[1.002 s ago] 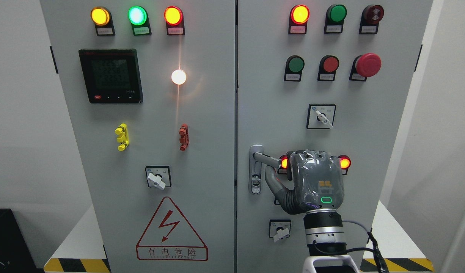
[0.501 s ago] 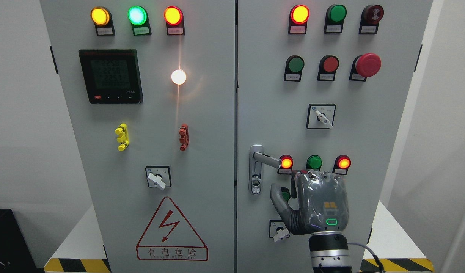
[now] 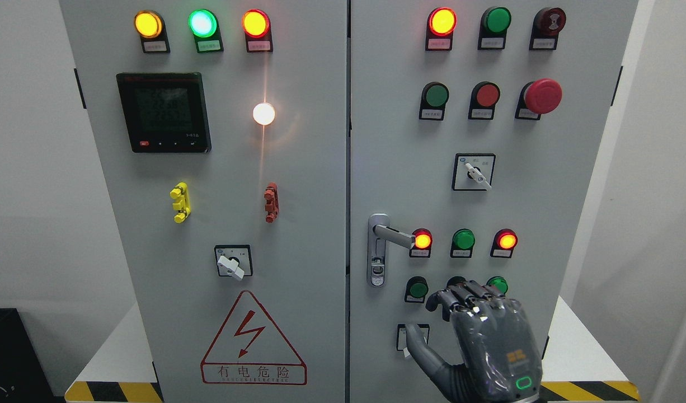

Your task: Release door handle

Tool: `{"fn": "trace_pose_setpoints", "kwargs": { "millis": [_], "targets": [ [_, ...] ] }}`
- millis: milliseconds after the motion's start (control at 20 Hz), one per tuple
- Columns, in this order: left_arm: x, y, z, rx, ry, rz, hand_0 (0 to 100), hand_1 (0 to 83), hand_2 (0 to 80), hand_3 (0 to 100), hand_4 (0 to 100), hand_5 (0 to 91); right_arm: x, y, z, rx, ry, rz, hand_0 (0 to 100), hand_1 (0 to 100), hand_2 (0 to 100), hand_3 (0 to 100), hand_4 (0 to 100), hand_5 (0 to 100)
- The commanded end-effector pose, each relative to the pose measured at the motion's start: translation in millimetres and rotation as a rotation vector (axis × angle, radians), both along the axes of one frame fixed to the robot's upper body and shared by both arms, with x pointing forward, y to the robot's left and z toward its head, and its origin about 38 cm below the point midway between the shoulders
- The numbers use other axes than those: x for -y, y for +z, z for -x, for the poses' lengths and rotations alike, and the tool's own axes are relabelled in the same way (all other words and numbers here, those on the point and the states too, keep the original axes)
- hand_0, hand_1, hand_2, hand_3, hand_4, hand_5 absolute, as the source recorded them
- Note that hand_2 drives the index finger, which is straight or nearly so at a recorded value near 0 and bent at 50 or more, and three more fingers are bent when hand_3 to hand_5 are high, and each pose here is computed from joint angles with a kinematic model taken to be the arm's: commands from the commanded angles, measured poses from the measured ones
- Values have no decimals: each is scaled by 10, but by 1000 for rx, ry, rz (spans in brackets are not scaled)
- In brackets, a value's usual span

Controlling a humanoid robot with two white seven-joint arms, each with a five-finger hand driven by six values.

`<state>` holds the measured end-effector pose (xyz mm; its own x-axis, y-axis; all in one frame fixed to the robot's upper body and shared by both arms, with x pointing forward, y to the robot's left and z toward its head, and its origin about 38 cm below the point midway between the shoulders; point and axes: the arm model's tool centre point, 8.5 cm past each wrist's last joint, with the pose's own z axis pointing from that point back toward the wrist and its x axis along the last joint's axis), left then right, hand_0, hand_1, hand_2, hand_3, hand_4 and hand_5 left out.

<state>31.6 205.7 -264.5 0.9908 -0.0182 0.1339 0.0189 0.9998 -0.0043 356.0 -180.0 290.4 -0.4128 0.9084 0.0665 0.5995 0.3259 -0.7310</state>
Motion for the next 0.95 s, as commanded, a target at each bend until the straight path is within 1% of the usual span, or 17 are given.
{"fn": "trace_pose_setpoints", "kwargs": {
  "millis": [0,50,150,250,301,601,902],
  "targets": [
    [-1,-4,113,-18,2,0,120,556,0,0,0,0,726,233,229,106,-105,-105,470,194,11,70,91,71],
    [-1,-4,108,-16,2,0,120,556,0,0,0,0,702,296,216,126,-94,-100,468,182,0,38,43,11],
    [-1,-4,108,-16,2,0,120,556,0,0,0,0,622,363,188,143,-69,-102,465,178,0,7,2,0],
    [-1,-4,108,-16,2,0,120,556,0,0,0,0,459,386,165,141,-26,-102,462,177,0,0,0,0],
    [-1,-4,108,-16,2,0,120,556,0,0,0,0,429,382,157,131,-18,-103,457,179,0,0,0,0],
    [-1,-4,108,-16,1,0,120,556,0,0,0,0,403,384,157,129,-12,-106,437,187,0,0,0,0],
    [-1,-4,108,-16,2,0,120,556,0,0,0,0,355,368,157,121,2,-105,446,198,3,0,0,0]
  ]
}}
